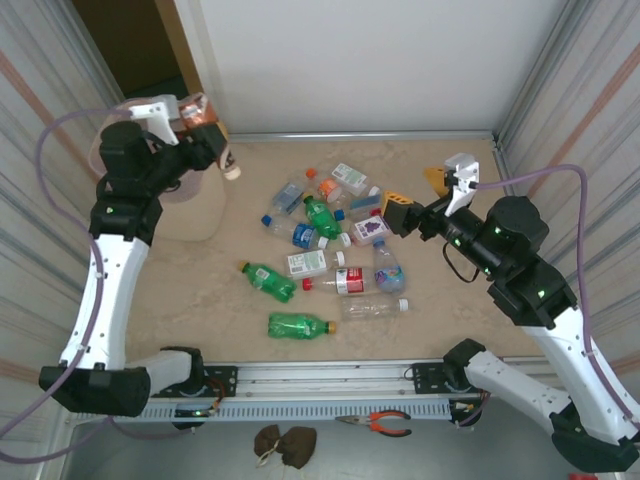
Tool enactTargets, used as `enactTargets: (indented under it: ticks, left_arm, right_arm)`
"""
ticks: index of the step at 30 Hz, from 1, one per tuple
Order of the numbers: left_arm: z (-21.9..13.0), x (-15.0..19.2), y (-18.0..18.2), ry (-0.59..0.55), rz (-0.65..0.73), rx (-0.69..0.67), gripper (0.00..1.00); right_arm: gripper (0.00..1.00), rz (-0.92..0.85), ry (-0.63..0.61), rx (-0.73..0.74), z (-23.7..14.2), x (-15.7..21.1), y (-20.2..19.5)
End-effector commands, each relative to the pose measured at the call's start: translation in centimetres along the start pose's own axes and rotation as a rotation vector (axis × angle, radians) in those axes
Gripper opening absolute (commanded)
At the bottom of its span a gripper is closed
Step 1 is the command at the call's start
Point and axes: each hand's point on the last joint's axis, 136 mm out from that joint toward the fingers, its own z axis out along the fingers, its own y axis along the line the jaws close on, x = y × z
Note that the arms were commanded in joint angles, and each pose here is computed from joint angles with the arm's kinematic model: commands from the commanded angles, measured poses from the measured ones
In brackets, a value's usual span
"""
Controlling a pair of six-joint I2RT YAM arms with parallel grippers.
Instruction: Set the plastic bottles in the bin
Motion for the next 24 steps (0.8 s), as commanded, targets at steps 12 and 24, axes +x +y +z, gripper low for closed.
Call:
enactTargets:
  ticks: [12, 24]
  left_arm:
    - [0.1, -4.7, 13.1, -0.208, -0.431, -0.546, 0.53]
    - [3.1, -3.1, 22.1, -0.254, -0.835, -0.643, 0.53]
  right_arm:
    - [0.95, 0.006, -0.032, 0.069, -1.6, -1.1, -1.2]
    - [0.93, 0.042, -0.021, 0.072, -2.0, -0.7, -1.2]
